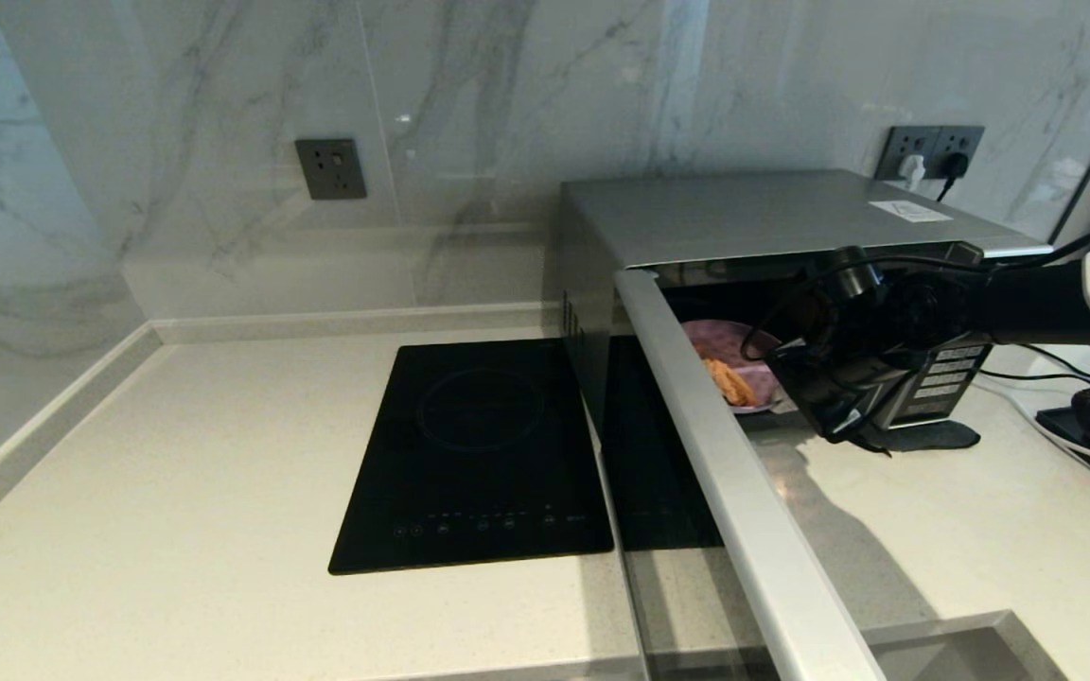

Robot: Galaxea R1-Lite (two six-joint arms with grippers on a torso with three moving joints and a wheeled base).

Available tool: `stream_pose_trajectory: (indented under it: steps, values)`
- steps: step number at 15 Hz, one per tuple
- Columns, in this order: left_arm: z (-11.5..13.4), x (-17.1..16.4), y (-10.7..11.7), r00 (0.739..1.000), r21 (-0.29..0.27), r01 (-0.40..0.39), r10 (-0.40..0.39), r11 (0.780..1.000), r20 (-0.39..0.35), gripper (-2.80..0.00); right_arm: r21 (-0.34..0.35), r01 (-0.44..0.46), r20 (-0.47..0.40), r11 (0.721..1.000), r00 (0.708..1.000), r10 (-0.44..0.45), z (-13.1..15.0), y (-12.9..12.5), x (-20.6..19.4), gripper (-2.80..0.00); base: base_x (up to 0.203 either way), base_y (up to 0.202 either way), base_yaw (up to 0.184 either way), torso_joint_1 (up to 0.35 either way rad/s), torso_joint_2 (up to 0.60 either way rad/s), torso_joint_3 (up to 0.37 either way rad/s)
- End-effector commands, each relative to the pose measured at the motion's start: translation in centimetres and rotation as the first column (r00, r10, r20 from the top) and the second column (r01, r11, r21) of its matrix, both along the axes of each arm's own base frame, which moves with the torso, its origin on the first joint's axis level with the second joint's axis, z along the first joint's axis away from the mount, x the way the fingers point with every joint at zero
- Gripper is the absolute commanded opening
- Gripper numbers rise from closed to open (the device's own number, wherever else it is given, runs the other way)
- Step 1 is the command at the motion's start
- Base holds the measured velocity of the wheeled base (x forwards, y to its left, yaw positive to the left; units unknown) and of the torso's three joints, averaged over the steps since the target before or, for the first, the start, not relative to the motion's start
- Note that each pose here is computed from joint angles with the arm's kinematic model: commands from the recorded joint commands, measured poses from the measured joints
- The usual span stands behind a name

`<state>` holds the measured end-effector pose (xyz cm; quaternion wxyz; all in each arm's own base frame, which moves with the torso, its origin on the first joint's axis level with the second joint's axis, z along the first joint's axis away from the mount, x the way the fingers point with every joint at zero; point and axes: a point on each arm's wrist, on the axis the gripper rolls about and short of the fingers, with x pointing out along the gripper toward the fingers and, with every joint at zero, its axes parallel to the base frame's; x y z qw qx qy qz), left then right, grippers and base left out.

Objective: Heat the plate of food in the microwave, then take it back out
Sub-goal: Put the plate in the microwave oven, then close the microwave oven

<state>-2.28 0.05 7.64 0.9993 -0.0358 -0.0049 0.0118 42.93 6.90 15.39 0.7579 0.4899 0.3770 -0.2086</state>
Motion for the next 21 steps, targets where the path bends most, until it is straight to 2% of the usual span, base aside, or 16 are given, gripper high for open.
stream_pose_trajectory:
  steps: [1, 6, 9, 12, 14, 17, 21]
  values:
    - [0.0, 0.0, 0.0, 1.0, -0.001, -0.001, 0.001, 1.0, -0.001, -2.8, 0.003, 0.009, -0.005, 1.0, 1.0, -0.009, -0.3, -0.1, 0.2, 0.0, 0.0, 0.0, 0.0, 0.0, 0.0, 0.0]
    - [0.0, 0.0, 0.0, 1.0, -0.001, -0.001, 0.001, 1.0, -0.001, -2.8, 0.008, 0.015, 0.023, 1.0, 1.0, -0.015, 1.3, -0.5, -0.5, 0.0, 0.0, 0.0, 0.0, 0.0, 0.0, 0.0]
    - [0.0, 0.0, 0.0, 1.0, -0.001, -0.001, 0.001, 1.0, -0.001, -2.8, 0.014, 0.013, 0.08, 1.0, 0.997, -0.014, 4.3, -0.8, -2.5, 0.0, 0.0, 0.0, 0.0, 0.0, 0.0, 0.0]
    - [0.0, 0.0, 0.0, 1.0, -0.001, -0.001, 0.001, 1.0, -0.001, -2.8, -0.009, -0.02, 0.16, 1.0, 0.987, 0.021, 8.9, -1.6, -7.6, 0.0, 0.0, 0.0, 0.0, 0.0, 0.0, 0.0]
    - [0.0, 0.0, 0.0, 1.0, -0.001, -0.001, 0.001, 1.0, -0.001, -2.8, -0.046, -0.05, 0.192, 0.998, 0.98, 0.058, 10.8, -2.4, -12.1, 0.0, 0.0, 0.0, 0.0, 0.0, 0.0, 0.0]
    - [0.0, 0.0, 0.0, 1.0, -0.001, -0.001, 0.001, 1.0, -0.001, -2.8, -0.125, -0.079, 0.135, 0.989, 0.986, 0.095, 9.6, -3.7, -17.9, 0.0, 0.0, 0.0, 0.0, 0.0, 0.0, 0.0]
    - [0.0, 0.0, 0.0, 1.0, -0.001, -0.001, 0.001, 1.0, -0.001, -2.8, -0.236, -0.067, 0.155, 0.969, 0.982, 0.105, 10.2, -4.9, -24.4, 0.0, 0.0, 0.0, 0.0, 0.0, 0.0, 0.0]
